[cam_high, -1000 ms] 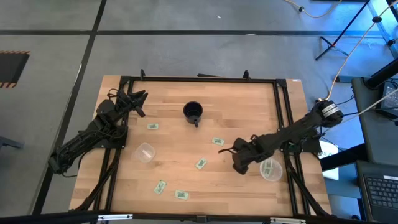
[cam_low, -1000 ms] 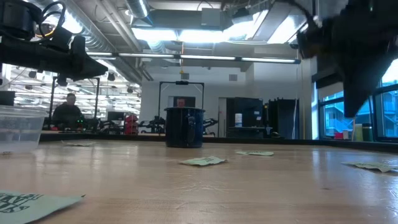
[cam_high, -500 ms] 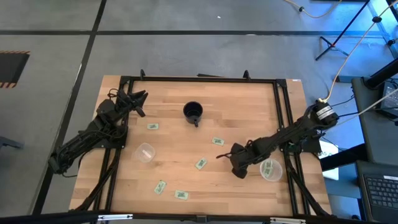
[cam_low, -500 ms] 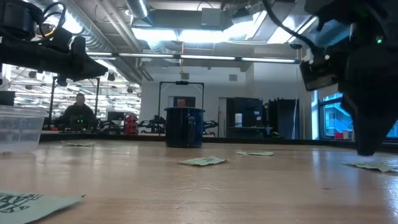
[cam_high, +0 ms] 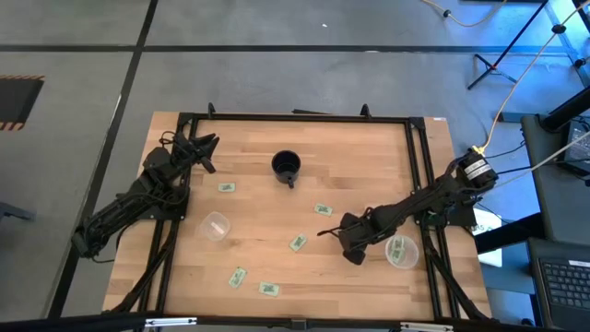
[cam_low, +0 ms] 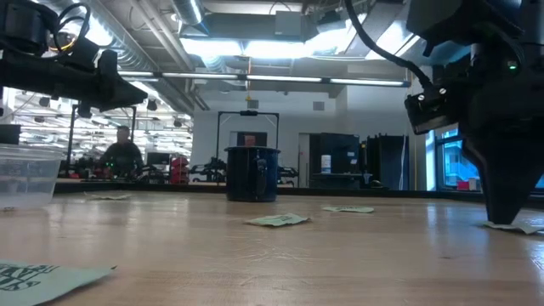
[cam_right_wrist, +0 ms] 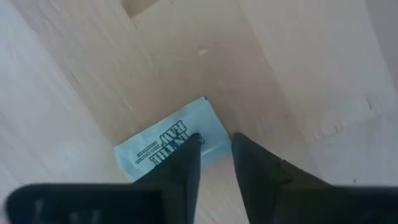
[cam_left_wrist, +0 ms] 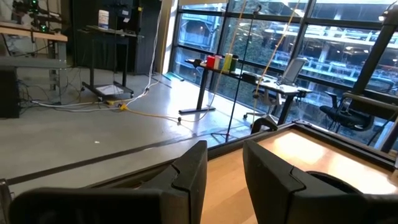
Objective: Pick and place Stevia / Truvia into bins
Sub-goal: Put the stevia packet into the right transparent container
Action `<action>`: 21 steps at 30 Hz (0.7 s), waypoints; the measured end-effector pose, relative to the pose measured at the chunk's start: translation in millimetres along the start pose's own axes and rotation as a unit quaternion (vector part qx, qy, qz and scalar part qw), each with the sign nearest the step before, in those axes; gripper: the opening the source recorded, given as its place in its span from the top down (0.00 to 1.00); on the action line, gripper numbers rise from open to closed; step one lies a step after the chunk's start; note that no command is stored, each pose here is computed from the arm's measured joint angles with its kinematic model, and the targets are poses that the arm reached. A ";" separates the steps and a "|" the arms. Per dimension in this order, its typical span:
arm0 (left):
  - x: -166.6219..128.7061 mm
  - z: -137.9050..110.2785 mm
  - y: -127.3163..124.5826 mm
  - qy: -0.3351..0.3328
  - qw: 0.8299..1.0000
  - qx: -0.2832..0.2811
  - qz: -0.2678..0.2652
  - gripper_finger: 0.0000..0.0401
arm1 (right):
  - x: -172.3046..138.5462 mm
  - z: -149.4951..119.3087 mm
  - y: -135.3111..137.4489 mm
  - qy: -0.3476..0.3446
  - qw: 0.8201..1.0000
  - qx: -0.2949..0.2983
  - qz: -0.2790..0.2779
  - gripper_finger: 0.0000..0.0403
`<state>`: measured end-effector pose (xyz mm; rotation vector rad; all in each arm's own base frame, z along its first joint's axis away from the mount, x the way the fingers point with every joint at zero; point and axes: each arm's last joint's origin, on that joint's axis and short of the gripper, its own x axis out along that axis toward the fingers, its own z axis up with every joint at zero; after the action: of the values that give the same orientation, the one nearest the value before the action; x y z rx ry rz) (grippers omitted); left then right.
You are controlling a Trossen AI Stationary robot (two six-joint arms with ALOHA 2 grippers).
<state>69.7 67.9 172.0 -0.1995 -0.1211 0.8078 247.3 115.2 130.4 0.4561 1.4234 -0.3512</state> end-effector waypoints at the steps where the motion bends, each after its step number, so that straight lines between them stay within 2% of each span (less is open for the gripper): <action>1: 0.0 0.0 0.0 0.000 1.000 0.000 0.000 0.75 | -0.8 0.0 -0.1 -0.001 1.000 0.000 0.001 0.79; 12: 0.0 0.0 0.0 0.000 1.000 0.000 0.000 0.75 | -1.8 1.1 -2.3 0.002 1.000 0.005 -0.001 0.98; 21: 0.0 0.0 0.0 0.000 1.000 0.000 0.000 0.75 | -0.9 1.1 -2.6 -0.004 1.000 0.006 -0.009 0.95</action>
<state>69.7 67.9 172.0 -0.1996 -0.1207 0.8078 246.8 112.3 131.2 0.4524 1.4197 -0.3760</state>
